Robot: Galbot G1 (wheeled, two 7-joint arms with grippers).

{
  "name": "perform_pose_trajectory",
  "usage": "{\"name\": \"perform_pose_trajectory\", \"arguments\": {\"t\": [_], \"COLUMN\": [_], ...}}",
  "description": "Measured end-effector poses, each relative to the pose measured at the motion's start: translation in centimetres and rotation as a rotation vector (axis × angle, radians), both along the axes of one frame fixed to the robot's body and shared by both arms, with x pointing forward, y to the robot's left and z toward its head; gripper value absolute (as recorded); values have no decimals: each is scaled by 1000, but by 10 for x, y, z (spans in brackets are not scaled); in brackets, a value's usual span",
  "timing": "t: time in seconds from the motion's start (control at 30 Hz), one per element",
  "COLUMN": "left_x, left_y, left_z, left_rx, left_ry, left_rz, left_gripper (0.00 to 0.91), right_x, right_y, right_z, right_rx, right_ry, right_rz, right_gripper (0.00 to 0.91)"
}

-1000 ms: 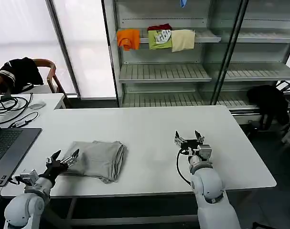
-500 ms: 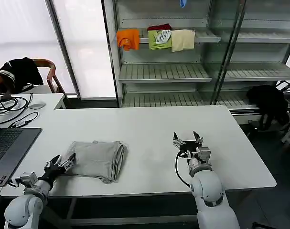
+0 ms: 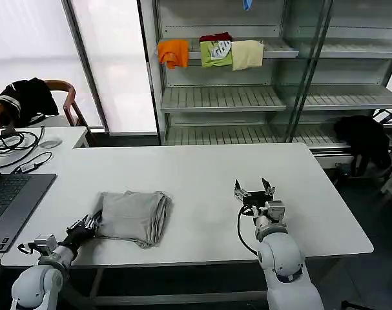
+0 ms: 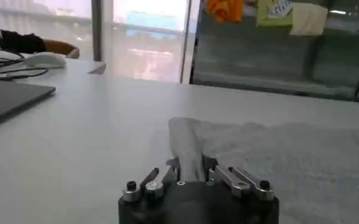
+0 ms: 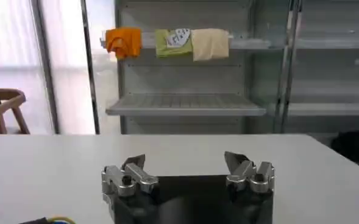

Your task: Fold and organize the clothes.

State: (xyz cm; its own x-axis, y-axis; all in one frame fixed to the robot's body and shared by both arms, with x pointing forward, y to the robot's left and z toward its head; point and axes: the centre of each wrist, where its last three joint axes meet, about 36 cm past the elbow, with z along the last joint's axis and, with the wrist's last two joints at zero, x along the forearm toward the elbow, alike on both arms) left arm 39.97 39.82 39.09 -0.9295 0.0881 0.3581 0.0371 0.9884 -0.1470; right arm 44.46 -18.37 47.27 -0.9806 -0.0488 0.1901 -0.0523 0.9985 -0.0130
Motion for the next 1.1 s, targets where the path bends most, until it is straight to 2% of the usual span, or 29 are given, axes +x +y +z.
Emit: {"name": "perform_pose_trajectory", "arguments": {"t": [0.27,0.4,0.57,0.93,1.03,1.1], "left_x": [-2,-4,-7,-16,-18,-19], "left_y": [2,14,42,92,88,82], "left_z": [1,13,51,158,176,182], "left_rx": [5,81,260,713,797,840], "left_ry": [-15,-55,-124,-226,-243,-254], "left_rz": [21,43,82,146,134,117], "left_gripper": [0,0,0,0,10,10], "right_x": [-3,-2,1,5,5,4], "right_y": [-2,-4,-2,-3,-3,-4], "right_z": [1,3,0,-14,-19,-23], "right_rx": [-12,-17,-15,0,5,9], "right_ry": [-10,-18,-22,-7,-1,5], "right_rz": [13,21,27,30,27,25], "right_gripper": [907,907,907,907,907,907]}}
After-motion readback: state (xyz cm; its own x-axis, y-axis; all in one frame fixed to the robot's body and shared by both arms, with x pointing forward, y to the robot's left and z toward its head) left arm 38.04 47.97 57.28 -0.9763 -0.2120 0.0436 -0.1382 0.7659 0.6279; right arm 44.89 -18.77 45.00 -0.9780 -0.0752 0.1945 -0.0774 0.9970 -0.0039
